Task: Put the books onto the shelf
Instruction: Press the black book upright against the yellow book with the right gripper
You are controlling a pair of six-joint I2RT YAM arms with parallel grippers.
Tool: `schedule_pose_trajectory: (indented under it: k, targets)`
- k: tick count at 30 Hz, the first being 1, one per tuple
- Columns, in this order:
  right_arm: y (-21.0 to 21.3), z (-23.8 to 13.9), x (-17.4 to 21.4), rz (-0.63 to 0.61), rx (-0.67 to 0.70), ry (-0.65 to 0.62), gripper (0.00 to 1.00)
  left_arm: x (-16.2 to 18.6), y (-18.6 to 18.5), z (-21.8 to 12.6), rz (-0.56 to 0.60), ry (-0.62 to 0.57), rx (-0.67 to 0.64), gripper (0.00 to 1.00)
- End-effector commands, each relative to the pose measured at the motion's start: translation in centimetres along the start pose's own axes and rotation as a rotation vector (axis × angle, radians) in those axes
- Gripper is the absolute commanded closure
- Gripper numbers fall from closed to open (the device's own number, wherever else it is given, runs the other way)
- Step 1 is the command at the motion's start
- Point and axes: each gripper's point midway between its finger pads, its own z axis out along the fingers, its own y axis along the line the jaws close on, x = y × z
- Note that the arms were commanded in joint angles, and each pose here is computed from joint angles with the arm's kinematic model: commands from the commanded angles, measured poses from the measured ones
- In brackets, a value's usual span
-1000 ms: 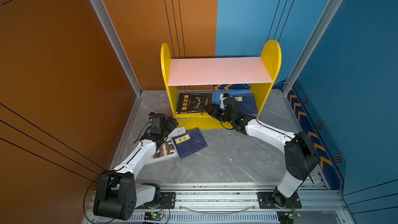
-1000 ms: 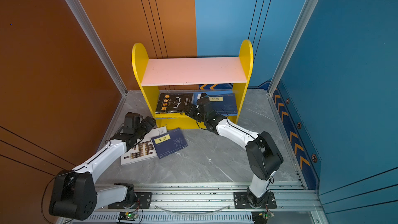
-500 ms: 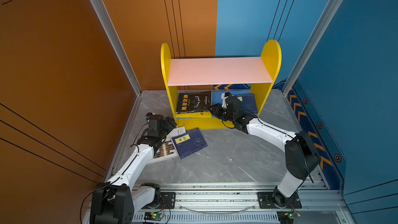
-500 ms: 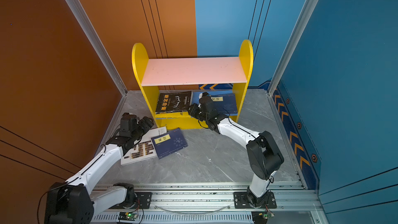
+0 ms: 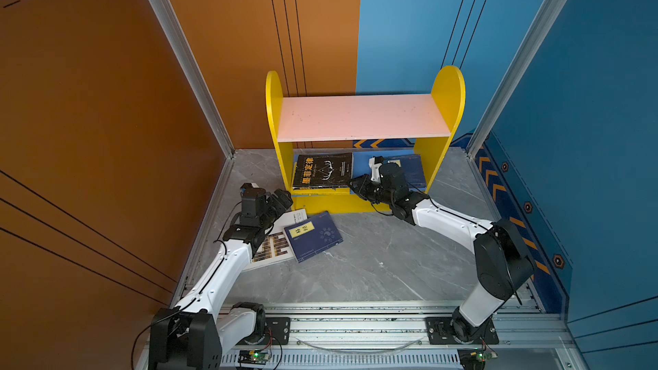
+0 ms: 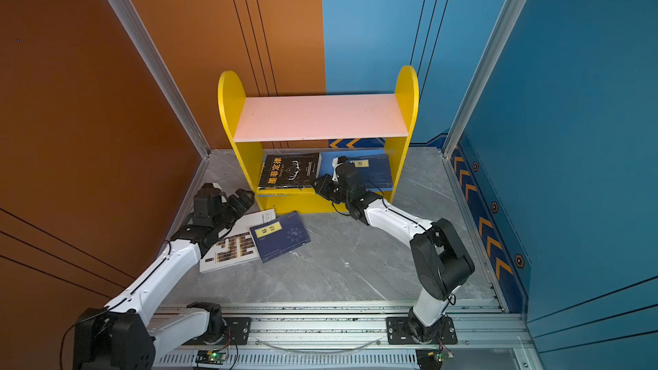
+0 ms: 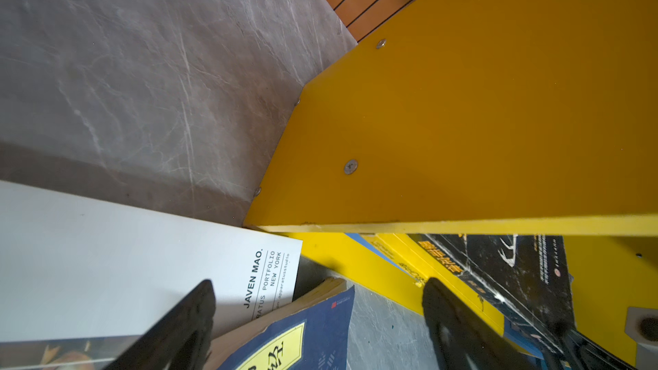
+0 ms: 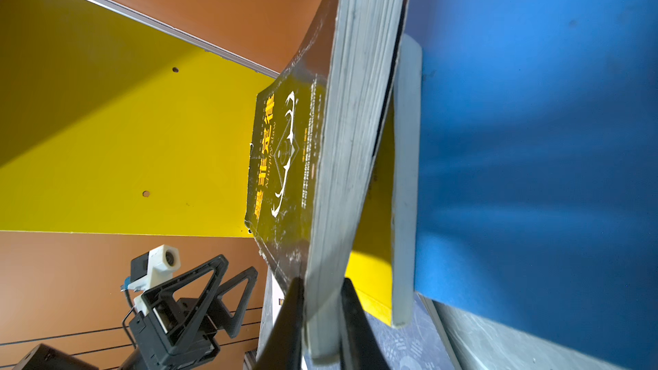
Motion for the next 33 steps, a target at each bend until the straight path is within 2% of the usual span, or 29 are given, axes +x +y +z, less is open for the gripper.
schedule_pose_trajectory:
  k: [1,33]
  targets:
    - [0.6,-0.6,0.5,-0.017,-0.021,0.017,0.86,-0.6,-1.8,0.2,0.020,0.008,0.058,0.08]
    - [1.7,0.2,2.1,-0.030,-0.083,0.091,0.87,-0.9,-2.7,1.7,-0.009,0.022,0.104,0.06]
